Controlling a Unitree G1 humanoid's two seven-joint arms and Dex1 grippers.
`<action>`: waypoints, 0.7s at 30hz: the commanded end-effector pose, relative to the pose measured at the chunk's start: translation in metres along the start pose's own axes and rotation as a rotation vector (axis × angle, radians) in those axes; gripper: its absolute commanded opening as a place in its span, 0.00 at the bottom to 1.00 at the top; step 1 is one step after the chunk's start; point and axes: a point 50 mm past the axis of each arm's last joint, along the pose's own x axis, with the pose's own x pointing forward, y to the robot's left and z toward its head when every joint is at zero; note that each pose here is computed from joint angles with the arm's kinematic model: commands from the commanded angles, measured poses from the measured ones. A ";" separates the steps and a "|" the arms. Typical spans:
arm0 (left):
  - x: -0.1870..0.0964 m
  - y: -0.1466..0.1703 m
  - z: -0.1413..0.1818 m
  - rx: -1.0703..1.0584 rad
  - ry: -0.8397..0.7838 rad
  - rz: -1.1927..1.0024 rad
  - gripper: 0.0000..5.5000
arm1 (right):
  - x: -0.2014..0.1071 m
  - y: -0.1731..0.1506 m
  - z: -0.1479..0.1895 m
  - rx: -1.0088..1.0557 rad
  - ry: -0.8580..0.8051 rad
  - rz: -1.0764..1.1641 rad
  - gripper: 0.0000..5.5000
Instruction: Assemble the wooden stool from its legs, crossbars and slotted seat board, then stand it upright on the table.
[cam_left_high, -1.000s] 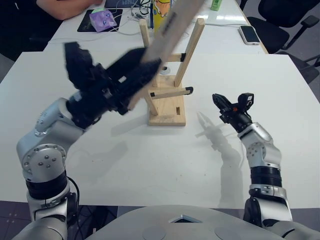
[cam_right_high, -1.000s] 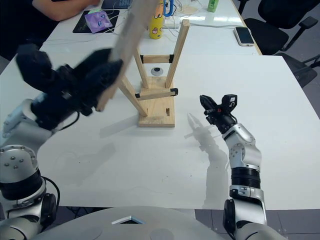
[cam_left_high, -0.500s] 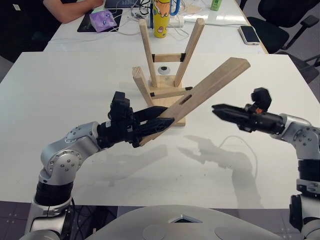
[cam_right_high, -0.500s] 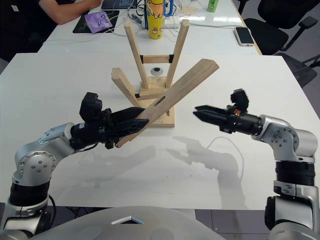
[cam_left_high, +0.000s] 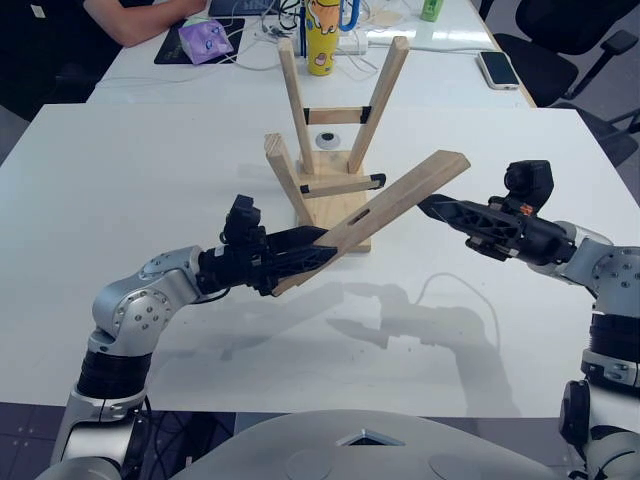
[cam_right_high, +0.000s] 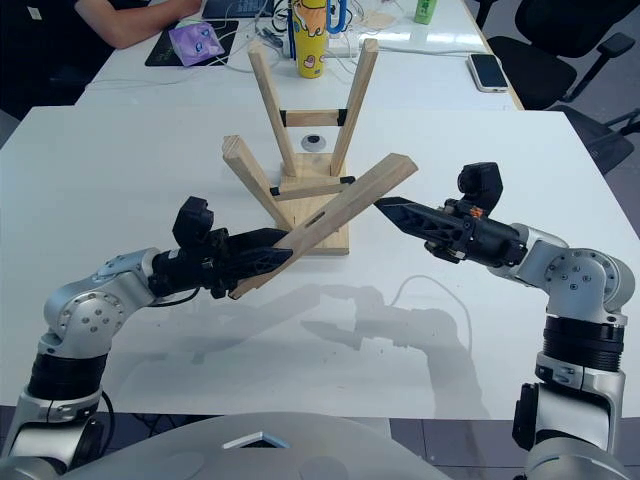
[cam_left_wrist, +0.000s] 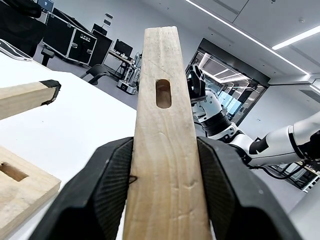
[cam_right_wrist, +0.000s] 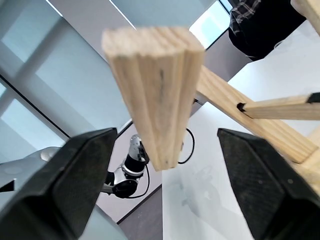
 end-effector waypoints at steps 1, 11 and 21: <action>0.003 0.001 -0.001 -0.012 0.024 -0.029 0.37 | 0.008 -0.001 0.002 -0.016 0.001 -0.008 0.68; 0.007 -0.001 -0.002 -0.063 0.033 -0.070 0.37 | 0.015 -0.003 -0.006 -0.032 0.048 0.014 0.68; 0.004 -0.003 -0.003 -0.090 0.054 -0.064 0.37 | 0.014 -0.004 -0.004 -0.027 0.055 0.013 0.47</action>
